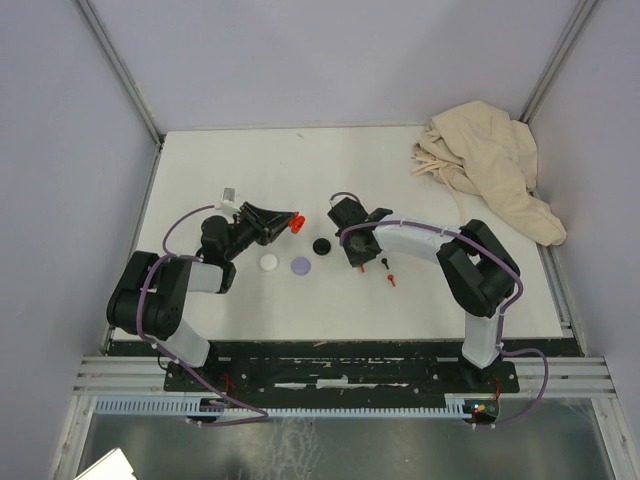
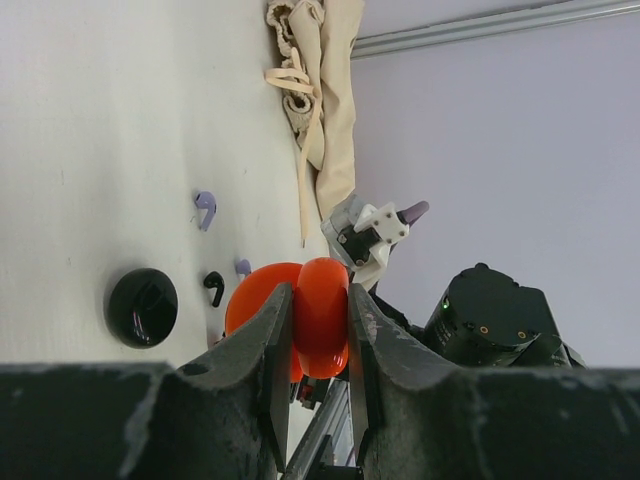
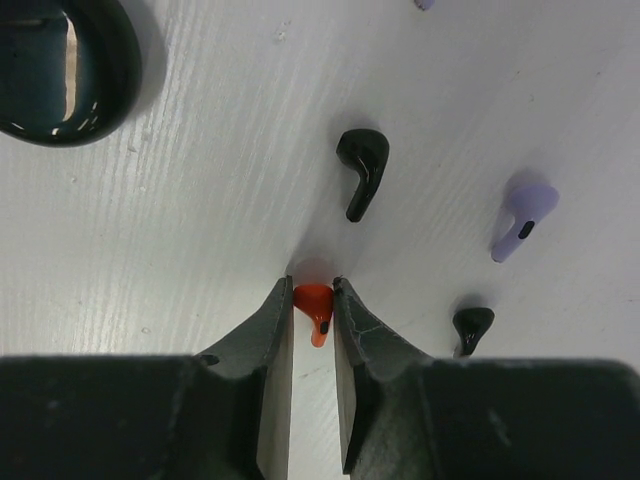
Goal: Insert the wireless bluetooth earbuds into the charging case
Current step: Pick up the earbud from the center of the board, then place the earbud in the charging case.
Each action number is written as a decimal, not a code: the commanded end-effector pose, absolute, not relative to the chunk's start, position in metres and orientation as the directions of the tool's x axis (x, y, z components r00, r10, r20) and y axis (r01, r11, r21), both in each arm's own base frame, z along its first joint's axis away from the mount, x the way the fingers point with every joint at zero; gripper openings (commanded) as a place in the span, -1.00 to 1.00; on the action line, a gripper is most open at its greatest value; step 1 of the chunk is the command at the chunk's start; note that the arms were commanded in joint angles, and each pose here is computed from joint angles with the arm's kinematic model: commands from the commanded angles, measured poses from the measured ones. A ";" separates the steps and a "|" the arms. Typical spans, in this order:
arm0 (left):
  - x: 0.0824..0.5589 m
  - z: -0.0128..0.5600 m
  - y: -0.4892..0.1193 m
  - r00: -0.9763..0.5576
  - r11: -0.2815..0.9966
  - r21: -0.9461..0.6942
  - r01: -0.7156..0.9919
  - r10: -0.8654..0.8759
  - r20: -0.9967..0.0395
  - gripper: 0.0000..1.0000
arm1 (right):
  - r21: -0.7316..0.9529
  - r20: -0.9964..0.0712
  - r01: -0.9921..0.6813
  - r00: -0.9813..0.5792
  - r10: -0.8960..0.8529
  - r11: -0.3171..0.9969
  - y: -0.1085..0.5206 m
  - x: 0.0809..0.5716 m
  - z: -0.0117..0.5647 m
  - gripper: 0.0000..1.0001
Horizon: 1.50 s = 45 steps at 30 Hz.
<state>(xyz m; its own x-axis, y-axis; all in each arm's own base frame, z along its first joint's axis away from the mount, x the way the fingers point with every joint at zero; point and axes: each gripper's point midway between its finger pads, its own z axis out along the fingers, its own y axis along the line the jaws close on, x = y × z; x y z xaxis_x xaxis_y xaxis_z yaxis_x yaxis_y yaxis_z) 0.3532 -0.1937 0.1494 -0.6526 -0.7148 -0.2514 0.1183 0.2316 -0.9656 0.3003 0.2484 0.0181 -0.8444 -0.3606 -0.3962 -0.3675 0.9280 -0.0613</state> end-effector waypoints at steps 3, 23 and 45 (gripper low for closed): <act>0.353 0.164 -0.193 -0.646 0.188 -0.969 0.158 -0.723 -0.246 -0.94 | -0.063 -0.554 -0.383 -0.755 -0.351 0.922 0.261 0.324 0.071 -0.81; 0.338 0.175 -0.224 -0.746 -0.090 -0.994 0.065 -0.665 0.011 -0.94 | 0.015 -0.998 -0.675 -0.054 -0.029 0.738 0.333 0.334 0.247 -0.97; 0.332 0.182 -0.238 -0.788 -0.088 -0.995 0.049 -0.616 0.016 -0.94 | -0.198 -0.976 -0.803 0.213 -0.041 0.562 0.368 0.318 0.228 -0.97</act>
